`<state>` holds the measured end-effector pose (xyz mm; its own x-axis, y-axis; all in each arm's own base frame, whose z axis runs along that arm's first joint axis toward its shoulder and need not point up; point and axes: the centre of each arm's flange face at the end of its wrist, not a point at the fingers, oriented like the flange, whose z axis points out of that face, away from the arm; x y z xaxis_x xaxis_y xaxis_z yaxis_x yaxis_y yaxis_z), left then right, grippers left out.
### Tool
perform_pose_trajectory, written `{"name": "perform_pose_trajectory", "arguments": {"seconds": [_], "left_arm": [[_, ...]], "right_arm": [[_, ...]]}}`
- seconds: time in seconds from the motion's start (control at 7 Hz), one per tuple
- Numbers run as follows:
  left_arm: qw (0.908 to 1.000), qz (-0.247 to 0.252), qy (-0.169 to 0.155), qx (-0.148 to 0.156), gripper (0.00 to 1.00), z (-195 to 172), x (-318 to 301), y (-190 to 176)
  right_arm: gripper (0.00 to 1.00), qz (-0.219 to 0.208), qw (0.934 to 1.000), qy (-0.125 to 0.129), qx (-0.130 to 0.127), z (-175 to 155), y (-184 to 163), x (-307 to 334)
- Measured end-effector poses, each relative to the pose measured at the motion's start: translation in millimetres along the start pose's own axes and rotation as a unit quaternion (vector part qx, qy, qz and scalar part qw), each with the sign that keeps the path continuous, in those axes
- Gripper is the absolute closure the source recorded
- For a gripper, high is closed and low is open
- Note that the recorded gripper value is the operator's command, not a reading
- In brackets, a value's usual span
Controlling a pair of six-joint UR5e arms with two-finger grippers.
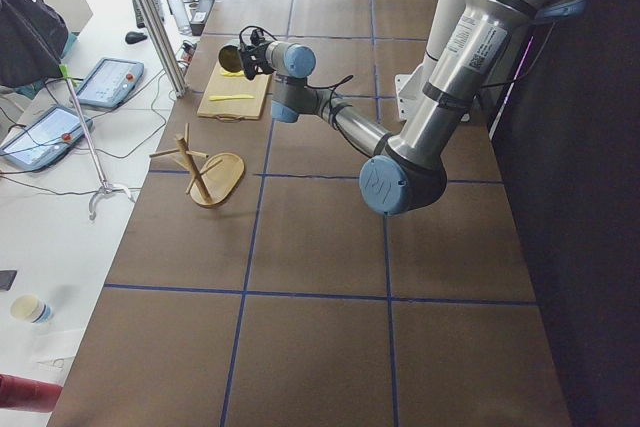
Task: Hang cup on storage rack
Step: 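Lift the mug with the left gripper toward the wooden rack, then raise the mug and align its handle under a rack peg with the left gripper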
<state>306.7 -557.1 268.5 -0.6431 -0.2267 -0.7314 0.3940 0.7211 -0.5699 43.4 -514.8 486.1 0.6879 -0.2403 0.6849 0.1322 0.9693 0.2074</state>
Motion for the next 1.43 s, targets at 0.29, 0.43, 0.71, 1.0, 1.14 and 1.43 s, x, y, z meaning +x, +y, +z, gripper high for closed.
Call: {"name": "perform_pose_trajectory", "arguments": {"seconds": [0.29,0.43,0.71,1.0,1.14,1.43], "left_arm": [[0.995,-0.057,0.079,0.023,1.0,-15.6,-10.2,-26.2],[0.9915,-0.067,0.106,0.033,1.0,-24.9,-16.4,-37.1],[0.9862,-0.075,0.14,0.047,1.0,-42.4,-46.4,-66.2],[0.9824,-0.08,0.157,0.061,1.0,-49.2,-68.4,-80.6],[0.9818,-0.081,0.159,0.066,1.0,-50.1,-73.0,-82.6],[0.9817,-0.083,0.153,0.078,1.0,-43.3,-83.3,-89.3]], "right_arm": [[0.0,-0.004,1.0,0.001,0.003,-3.2,-2.8,-2.8],[0.0,-0.005,1.0,0.001,0.004,-3.9,-3.4,-3.5],[0.0,-0.007,1.0,0.001,0.006,-5.6,-4.3,-4.9],[0.0,-0.01,0.9999,0.003,0.009,-8.9,-4.2,-8.2],[0.0,-0.011,0.9999,0.003,0.01,-9.6,-4.0,-8.9],[0.0,-0.012,0.9999,0.003,0.011,-10.2,-3.5,-9.6]]}}
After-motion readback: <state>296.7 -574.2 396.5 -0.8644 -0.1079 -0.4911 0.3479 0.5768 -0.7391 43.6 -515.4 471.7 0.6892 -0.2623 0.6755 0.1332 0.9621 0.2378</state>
